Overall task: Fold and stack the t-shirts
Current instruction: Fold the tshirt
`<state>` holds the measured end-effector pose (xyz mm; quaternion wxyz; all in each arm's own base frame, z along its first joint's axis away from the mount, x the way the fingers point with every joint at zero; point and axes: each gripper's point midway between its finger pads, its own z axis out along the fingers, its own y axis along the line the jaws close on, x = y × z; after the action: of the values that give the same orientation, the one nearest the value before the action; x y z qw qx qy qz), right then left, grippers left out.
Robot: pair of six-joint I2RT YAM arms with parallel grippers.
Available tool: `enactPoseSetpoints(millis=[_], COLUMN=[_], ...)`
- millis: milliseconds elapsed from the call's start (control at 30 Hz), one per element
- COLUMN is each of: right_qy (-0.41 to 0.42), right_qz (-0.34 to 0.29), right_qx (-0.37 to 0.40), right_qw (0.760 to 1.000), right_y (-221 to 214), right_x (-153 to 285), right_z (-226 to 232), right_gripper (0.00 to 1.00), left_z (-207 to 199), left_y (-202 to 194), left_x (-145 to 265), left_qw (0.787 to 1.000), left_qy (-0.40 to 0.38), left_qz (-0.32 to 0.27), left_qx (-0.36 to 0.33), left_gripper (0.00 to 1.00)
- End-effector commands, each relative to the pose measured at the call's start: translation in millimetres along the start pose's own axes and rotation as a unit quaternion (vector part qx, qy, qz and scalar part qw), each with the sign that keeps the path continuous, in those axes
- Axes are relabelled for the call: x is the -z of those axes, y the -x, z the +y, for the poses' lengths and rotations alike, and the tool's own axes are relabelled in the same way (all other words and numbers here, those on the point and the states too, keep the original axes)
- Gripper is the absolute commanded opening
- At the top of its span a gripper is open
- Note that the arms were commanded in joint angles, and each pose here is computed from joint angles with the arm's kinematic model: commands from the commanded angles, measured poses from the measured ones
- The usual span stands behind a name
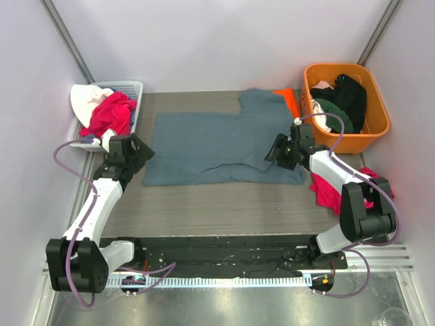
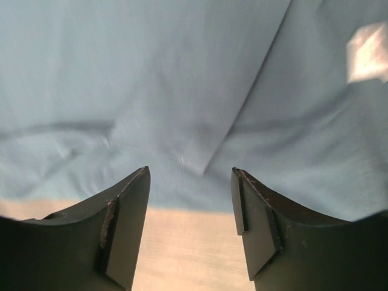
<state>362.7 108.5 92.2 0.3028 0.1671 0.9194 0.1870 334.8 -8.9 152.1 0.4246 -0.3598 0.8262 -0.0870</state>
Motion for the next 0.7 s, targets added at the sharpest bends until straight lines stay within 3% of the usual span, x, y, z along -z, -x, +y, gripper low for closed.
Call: enactPoseSetpoints(millis=[0,667], right_qy=[0.04,0.032], right_qz=[-0.004,0.034], right_qx=[-0.011,-0.022], right_qw=[0.999,0.999], right_y=[-7.2,-31.4], right_x=[-1.3,-33.8], right_z=[16.3,10.0], right_gripper=[0.61,0.55], left_z=[12.1,28.4], left_y=[-14.4,-20.1], left_x=[11.9,22.3], left_qw=[1.0,1.0], left_qy=[0.003,0.022], left_qz=[0.017,0.016], left_qx=[0.004,-0.005], left_gripper=[0.98,0.99])
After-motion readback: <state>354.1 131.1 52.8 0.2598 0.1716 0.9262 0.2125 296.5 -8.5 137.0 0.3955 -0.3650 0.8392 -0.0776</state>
